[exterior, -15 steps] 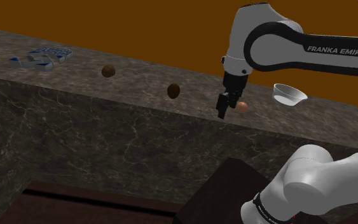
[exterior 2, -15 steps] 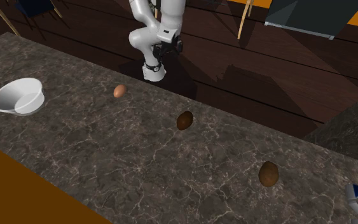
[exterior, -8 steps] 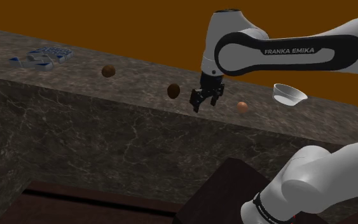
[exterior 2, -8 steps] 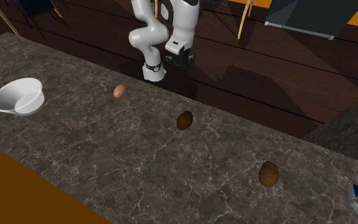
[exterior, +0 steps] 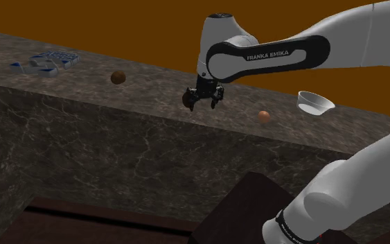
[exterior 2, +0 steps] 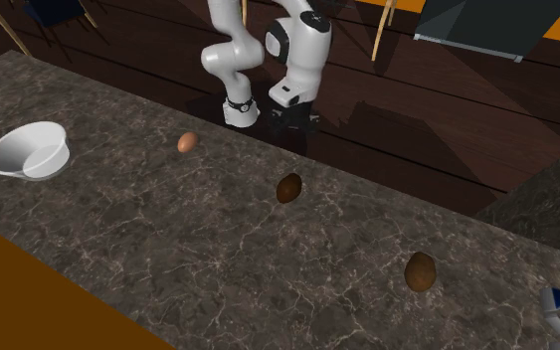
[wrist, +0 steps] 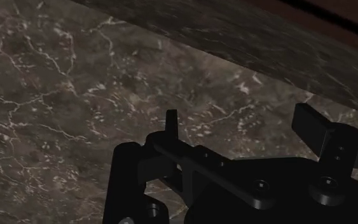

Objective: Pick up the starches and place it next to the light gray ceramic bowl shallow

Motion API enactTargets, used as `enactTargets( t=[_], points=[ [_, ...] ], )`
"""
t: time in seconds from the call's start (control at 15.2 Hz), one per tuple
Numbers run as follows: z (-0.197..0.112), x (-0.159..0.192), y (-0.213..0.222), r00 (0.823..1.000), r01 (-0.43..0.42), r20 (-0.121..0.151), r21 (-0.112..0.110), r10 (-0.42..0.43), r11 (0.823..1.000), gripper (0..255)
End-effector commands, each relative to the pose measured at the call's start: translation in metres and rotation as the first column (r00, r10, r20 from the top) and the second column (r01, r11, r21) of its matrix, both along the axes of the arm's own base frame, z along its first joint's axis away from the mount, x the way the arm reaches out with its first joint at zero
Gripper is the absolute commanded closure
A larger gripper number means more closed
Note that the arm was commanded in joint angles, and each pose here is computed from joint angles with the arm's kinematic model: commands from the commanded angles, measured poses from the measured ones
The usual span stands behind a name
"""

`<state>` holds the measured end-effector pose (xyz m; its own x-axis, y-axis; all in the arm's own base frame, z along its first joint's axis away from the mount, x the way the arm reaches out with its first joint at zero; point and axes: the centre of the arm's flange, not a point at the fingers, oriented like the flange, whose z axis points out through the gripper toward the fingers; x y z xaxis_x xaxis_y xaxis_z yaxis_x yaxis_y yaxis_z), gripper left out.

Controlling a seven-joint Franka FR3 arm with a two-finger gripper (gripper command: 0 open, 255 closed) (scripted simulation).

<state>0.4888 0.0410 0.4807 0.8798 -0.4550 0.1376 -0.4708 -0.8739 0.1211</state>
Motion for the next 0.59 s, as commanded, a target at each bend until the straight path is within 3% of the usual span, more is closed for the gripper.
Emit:
enactTargets(
  t=[0.0,0.2,0.46,0.53],
  points=[
    [-0.003,0.022,-0.004,0.997,0.072,0.036,-0.008,-0.072,0.997,0],
    [-0.006,0.056,-0.012,0.981,0.174,0.088,-0.016,-0.171,0.985,0],
    [-0.008,0.098,-0.028,0.941,0.306,0.157,-0.02,-0.299,0.952,0],
    [-0.008,0.101,-0.029,0.939,0.313,0.161,-0.019,-0.306,0.95,0]
  ],
)
